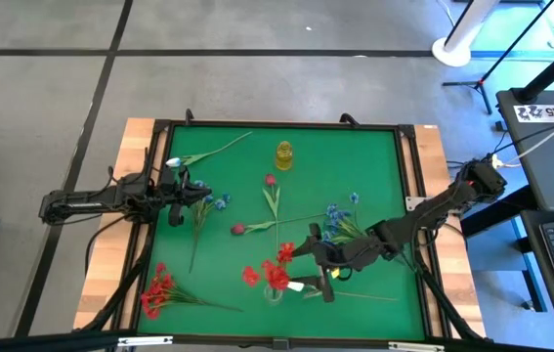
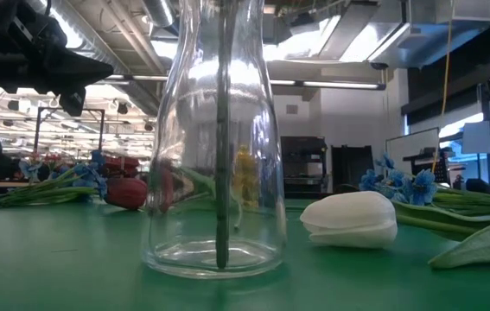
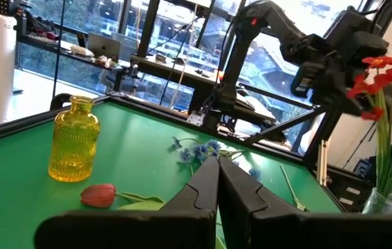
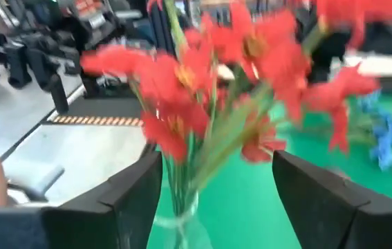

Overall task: Sort flowers into vase by color
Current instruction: Put the top red flowers into the transparent bin, then put the top red flower into the transparent vase

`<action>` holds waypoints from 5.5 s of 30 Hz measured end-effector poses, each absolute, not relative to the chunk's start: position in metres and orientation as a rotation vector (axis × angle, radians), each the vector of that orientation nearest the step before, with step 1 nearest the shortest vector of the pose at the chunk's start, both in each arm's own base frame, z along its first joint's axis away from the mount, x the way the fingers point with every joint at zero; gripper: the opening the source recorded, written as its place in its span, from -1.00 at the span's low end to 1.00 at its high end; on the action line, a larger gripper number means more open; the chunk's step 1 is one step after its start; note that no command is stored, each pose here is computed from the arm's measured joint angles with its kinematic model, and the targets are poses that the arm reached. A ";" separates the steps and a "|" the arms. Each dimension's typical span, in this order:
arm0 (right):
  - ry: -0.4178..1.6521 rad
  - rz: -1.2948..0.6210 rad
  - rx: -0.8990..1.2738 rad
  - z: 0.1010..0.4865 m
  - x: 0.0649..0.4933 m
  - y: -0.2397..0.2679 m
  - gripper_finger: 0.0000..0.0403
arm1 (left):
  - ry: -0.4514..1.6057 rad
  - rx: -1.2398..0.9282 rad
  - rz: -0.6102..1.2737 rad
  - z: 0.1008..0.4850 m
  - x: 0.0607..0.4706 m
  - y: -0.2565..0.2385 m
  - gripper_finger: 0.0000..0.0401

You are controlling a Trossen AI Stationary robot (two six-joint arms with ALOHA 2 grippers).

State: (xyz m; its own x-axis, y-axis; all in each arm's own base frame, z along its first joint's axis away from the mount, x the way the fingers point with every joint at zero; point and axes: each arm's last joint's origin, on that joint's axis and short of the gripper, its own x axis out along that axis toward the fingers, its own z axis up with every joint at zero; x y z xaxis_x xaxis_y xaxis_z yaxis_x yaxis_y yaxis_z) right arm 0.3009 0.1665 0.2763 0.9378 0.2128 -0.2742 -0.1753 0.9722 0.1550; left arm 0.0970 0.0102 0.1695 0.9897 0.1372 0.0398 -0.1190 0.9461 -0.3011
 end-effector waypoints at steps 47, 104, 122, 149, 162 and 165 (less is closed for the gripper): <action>0.717 -0.438 0.522 0.131 0.392 -0.014 0.35 | -0.060 -0.303 0.131 0.169 0.097 0.010 -1.00; 0.341 -0.302 0.280 0.321 0.358 0.025 -0.96 | -0.061 -0.303 0.131 0.169 0.097 0.010 -1.00; -0.341 -0.047 0.056 0.353 0.290 0.118 -0.98 | -0.060 -0.303 0.130 0.169 0.097 0.010 -1.00; -0.834 0.396 -0.098 0.311 0.288 0.200 -0.97 | -0.060 -0.303 0.131 0.169 0.097 0.010 -1.00; -0.755 0.328 -0.034 0.292 0.311 0.212 -0.96 | -0.060 -0.303 0.131 0.169 0.097 0.010 -1.00; -0.723 0.300 -0.032 0.283 0.315 0.214 -0.96 | -0.060 -0.303 0.131 0.169 0.097 0.010 -1.00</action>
State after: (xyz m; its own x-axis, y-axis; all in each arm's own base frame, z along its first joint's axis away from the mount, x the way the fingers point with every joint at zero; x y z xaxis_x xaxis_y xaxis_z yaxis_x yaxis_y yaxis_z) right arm 0.3153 0.2136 0.2828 0.7088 0.2814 0.6469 -0.2593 0.9567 -0.1320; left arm 0.0970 0.0102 0.1693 0.9898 0.1372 0.0390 -0.1193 0.9461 -0.3011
